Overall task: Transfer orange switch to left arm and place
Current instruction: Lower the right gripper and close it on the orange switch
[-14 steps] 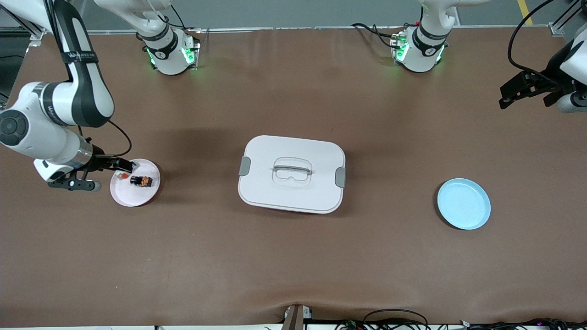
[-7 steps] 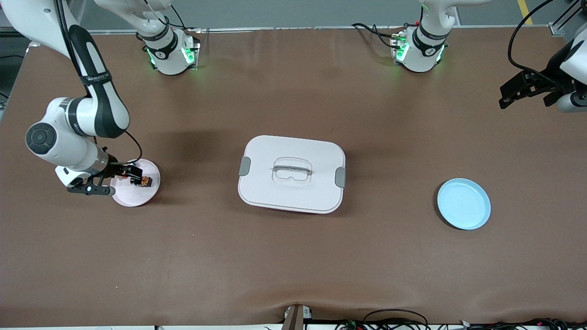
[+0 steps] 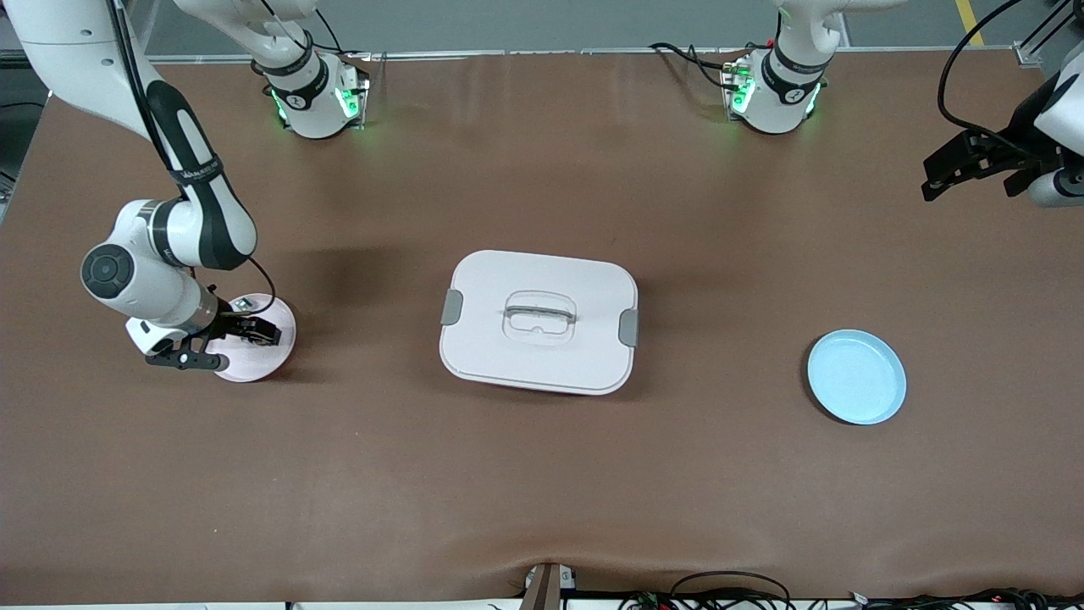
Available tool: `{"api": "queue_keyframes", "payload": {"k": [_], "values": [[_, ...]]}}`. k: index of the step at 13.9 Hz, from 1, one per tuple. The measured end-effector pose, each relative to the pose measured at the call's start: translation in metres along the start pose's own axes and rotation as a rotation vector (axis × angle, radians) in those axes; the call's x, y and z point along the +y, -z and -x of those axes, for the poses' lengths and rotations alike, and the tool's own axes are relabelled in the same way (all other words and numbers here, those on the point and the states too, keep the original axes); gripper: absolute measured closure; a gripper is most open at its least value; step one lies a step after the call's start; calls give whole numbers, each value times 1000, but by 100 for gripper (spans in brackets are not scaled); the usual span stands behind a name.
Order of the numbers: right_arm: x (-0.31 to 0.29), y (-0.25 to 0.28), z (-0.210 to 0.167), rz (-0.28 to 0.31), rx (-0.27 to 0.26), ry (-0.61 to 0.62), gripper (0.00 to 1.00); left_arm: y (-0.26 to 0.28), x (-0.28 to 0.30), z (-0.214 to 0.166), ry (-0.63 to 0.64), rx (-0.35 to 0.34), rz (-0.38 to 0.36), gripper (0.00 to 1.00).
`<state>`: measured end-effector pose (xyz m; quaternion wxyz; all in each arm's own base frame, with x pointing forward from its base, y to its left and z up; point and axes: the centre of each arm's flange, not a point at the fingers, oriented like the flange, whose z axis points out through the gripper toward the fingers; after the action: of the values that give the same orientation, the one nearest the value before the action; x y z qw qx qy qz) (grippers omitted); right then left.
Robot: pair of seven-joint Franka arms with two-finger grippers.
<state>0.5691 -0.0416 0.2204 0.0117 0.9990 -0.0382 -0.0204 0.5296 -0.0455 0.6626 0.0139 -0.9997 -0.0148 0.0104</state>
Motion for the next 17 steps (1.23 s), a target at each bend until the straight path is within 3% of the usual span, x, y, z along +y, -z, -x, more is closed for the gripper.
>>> {"api": "queue_keyframes", "payload": {"k": [17], "values": [[4, -43, 4, 3, -35, -1, 0, 0, 0, 0, 1, 0, 0, 0]]}}
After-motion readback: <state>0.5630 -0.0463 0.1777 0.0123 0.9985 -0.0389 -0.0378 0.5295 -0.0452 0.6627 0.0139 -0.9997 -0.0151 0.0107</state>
